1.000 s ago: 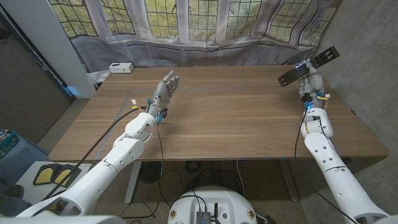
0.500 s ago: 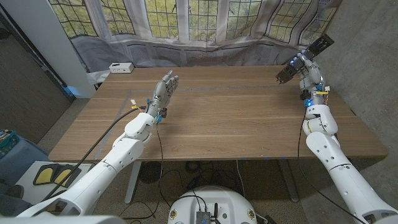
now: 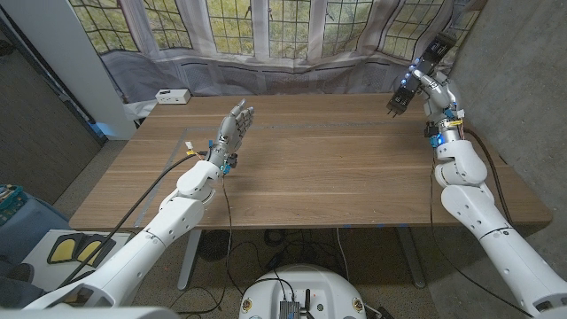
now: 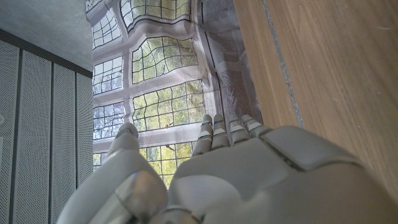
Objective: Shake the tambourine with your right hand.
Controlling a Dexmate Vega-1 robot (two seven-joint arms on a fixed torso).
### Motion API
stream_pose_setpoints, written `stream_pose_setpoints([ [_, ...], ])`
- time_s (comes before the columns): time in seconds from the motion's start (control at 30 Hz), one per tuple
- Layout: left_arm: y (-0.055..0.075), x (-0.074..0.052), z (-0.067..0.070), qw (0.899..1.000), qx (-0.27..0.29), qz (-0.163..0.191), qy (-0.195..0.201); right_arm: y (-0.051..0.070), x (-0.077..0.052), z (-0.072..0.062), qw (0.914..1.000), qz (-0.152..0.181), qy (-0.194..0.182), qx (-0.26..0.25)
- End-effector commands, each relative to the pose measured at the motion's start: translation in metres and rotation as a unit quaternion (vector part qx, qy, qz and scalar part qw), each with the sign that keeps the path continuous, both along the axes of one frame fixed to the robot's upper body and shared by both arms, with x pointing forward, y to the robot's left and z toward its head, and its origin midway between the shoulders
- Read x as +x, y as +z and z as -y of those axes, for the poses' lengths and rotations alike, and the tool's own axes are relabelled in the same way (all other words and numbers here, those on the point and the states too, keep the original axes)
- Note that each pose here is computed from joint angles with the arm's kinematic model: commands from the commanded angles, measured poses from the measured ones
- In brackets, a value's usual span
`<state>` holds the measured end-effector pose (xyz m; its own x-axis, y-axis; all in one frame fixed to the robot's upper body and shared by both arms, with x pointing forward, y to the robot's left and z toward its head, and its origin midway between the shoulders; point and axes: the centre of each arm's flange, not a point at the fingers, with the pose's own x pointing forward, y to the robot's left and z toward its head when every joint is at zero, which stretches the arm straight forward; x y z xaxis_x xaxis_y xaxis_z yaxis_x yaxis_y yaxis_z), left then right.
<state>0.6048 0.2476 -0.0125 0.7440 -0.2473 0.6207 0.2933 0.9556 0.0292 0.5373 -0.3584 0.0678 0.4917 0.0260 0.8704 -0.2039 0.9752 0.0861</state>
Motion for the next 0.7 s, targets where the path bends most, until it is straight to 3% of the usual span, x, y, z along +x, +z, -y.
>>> stream_pose_setpoints([
  [0.03,-0.001,-0.002,-0.001,1.000,0.001,0.001,0.001,0.019,-0.015,-0.025,0.9892,0.022,-0.061,-0.131],
  [0.23,-0.001,-0.004,-0.001,1.000,0.001,0.001,0.002,0.025,-0.020,-0.039,0.9734,0.028,-0.099,-0.205],
  [0.33,-0.001,-0.005,-0.001,1.000,0.002,0.001,0.002,0.028,-0.023,-0.047,0.9629,0.033,-0.119,-0.240],
  [0.37,-0.001,-0.005,-0.001,1.000,0.002,0.001,0.003,0.029,-0.025,-0.053,0.9547,0.036,-0.134,-0.263],
  [0.4,-0.001,-0.005,-0.001,1.000,0.002,0.001,0.003,0.029,-0.025,-0.053,0.9544,0.035,-0.135,-0.264],
  [0.47,-0.001,-0.006,-0.001,1.000,0.002,0.002,0.003,0.032,-0.028,-0.062,0.9399,0.040,-0.157,-0.301],
  [0.5,-0.001,-0.006,-0.001,1.000,0.002,0.002,0.003,0.032,-0.028,-0.062,0.9395,0.040,-0.158,-0.301],
  [0.53,-0.001,-0.006,-0.001,1.000,0.002,0.002,0.002,0.032,-0.029,-0.068,0.9279,0.042,-0.173,-0.327],
  [0.7,-0.002,-0.006,0.000,1.000,0.002,0.002,0.001,0.032,-0.031,-0.083,0.8955,0.047,-0.215,-0.387],
])
